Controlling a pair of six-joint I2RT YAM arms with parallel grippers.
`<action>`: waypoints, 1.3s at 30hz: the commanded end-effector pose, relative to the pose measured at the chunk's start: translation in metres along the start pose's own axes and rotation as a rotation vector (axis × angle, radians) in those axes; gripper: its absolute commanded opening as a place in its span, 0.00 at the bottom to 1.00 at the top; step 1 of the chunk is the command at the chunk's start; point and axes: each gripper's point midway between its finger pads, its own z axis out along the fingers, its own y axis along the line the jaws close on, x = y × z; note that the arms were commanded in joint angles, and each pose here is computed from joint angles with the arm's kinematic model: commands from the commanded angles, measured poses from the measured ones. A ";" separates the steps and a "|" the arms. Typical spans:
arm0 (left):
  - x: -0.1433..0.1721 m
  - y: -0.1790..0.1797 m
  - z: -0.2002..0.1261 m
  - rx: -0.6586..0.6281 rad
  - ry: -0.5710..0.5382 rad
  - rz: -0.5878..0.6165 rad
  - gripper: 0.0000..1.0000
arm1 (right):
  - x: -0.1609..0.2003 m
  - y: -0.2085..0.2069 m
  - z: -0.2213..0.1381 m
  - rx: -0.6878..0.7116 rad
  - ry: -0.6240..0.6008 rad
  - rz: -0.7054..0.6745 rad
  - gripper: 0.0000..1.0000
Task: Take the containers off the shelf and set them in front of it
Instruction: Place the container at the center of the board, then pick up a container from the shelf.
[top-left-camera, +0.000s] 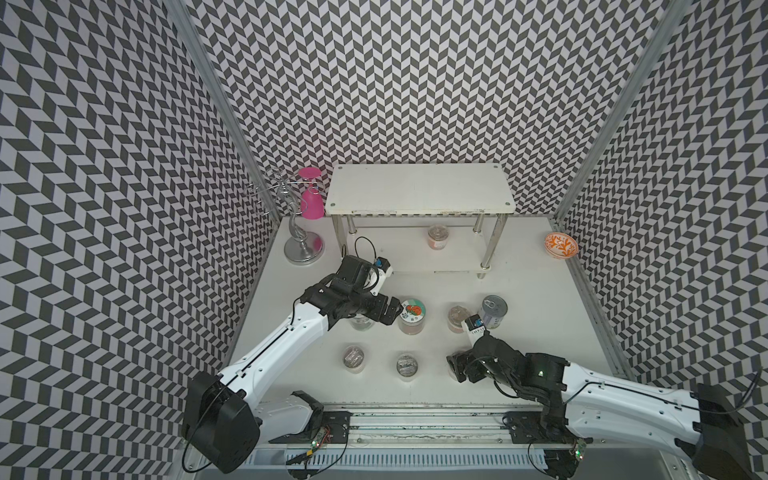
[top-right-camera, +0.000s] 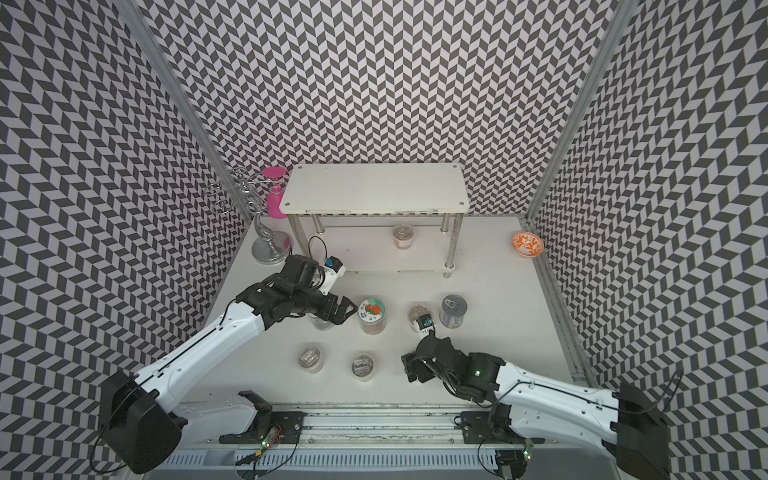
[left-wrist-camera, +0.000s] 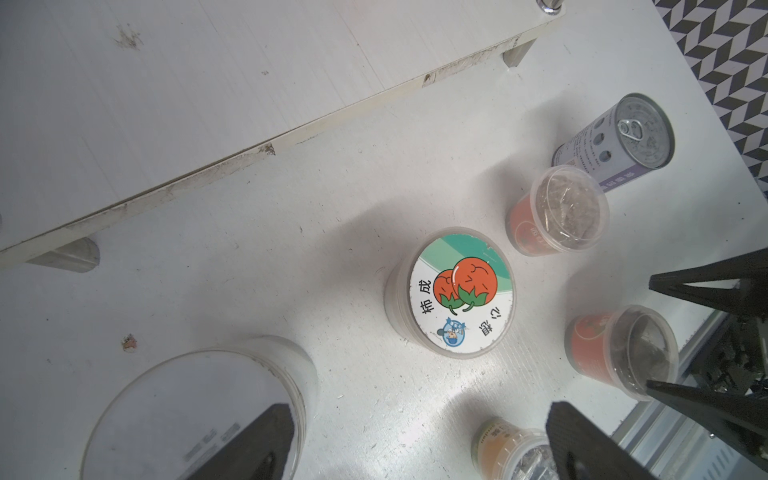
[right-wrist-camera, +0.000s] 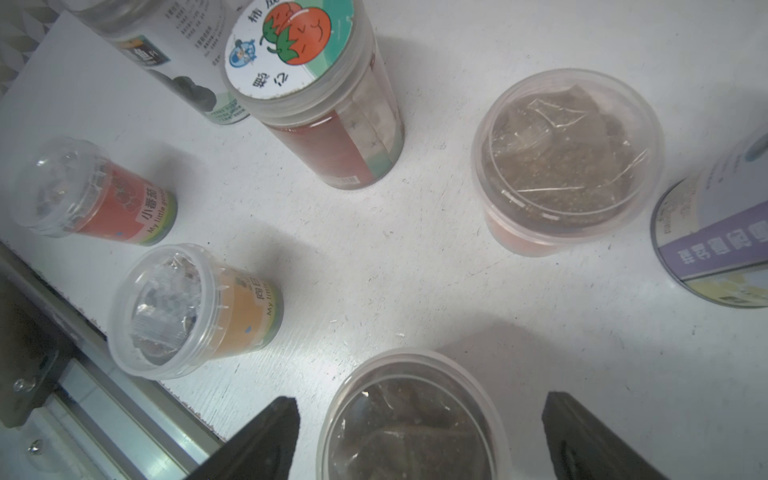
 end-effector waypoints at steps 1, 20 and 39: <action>-0.011 0.007 -0.003 -0.015 -0.028 0.008 1.00 | -0.052 0.015 -0.017 -0.024 -0.177 0.017 0.97; -0.018 0.036 -0.022 -0.054 -0.081 -0.045 1.00 | -0.311 -0.069 0.098 0.177 -0.514 0.003 1.00; -0.006 0.039 -0.014 -0.049 -0.050 -0.054 1.00 | -0.362 -0.128 0.195 0.221 -0.538 -0.005 1.00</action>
